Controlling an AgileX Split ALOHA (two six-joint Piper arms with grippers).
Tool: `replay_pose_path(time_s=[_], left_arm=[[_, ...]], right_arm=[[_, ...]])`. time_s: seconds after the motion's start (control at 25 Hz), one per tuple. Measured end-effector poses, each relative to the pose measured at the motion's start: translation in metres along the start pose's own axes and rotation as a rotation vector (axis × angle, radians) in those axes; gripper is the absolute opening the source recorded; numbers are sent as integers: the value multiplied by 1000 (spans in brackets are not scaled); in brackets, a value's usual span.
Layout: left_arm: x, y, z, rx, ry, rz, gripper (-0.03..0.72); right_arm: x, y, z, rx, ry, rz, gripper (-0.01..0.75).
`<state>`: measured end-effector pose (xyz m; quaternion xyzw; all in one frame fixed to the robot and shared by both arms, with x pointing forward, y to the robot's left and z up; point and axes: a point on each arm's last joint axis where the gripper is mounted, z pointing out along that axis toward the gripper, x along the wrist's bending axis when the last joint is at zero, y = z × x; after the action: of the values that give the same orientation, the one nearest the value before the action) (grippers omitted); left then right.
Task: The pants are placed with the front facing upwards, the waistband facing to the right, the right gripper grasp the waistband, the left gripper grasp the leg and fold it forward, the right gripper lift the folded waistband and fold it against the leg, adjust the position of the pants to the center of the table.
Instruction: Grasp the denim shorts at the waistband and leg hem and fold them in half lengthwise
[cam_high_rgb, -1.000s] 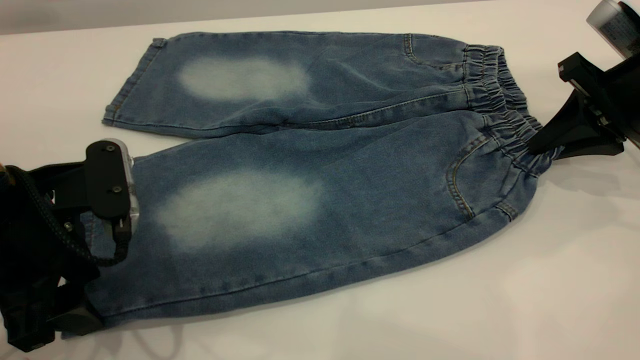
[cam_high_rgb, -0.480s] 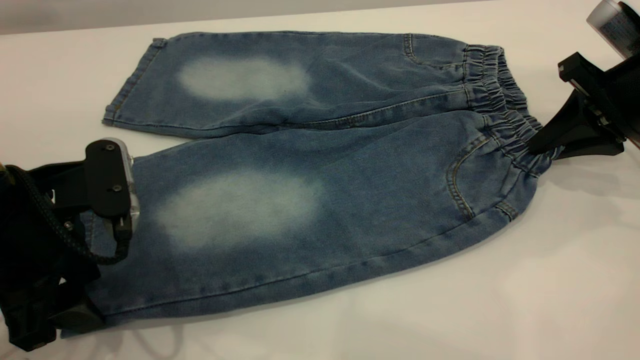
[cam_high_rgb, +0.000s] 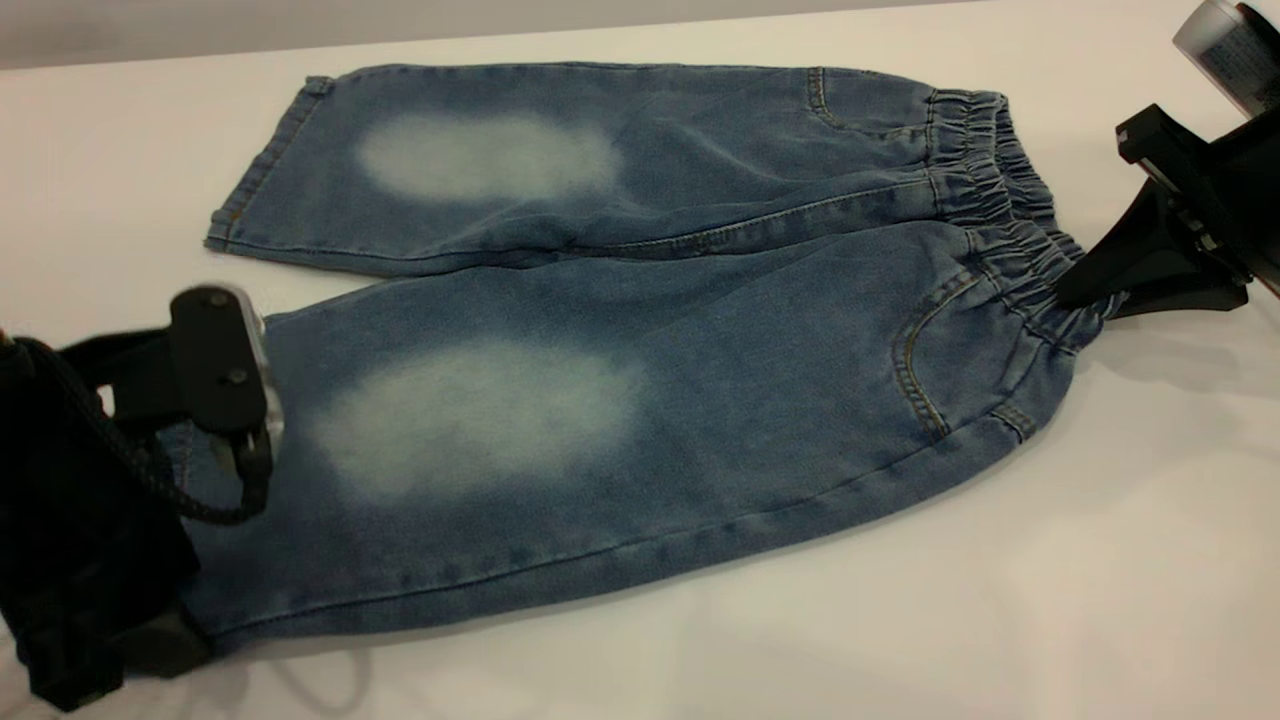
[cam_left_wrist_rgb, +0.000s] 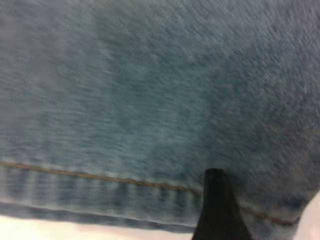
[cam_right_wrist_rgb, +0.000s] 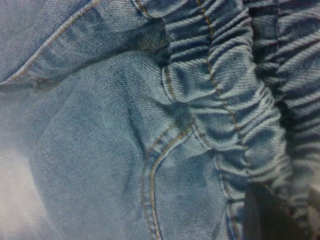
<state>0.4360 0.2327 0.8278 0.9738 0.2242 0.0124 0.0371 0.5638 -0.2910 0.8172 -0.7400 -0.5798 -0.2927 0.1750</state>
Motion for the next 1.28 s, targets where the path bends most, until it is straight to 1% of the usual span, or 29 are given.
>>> replay_pose_path(time_s=[0.16,0.28,0.4,0.52,0.6,0.64,0.76,0.96,1.04,1.28], left_arm=[[0,-1,2,8,-8,2,408],[1,0,2,2,4,5,365],[2,1,2,-6,17,5,268],[3,1,2,-11,27,5,137],[3,1,2,-15,35,5,72],[4,1,2,-16,37,5,57],[5,3,2,-29,58,5,54],[10,7,-9,-77,118,7,54],[11,8,-15,-94,133,8,54],[9,10,-40,-141,155,13,54]], right_arm=[[0,0,0,2,4,0,44],[0,0,0,3,5,0,45],[1,0,0,4,8,0,46],[1,0,0,5,10,0,46],[2,-1,0,9,17,0,46],[2,-1,0,11,19,-1,46],[3,-1,0,9,30,7,46],[7,-3,-1,30,75,10,46],[8,-5,-1,50,89,7,46],[6,-20,-1,134,79,24,46]])
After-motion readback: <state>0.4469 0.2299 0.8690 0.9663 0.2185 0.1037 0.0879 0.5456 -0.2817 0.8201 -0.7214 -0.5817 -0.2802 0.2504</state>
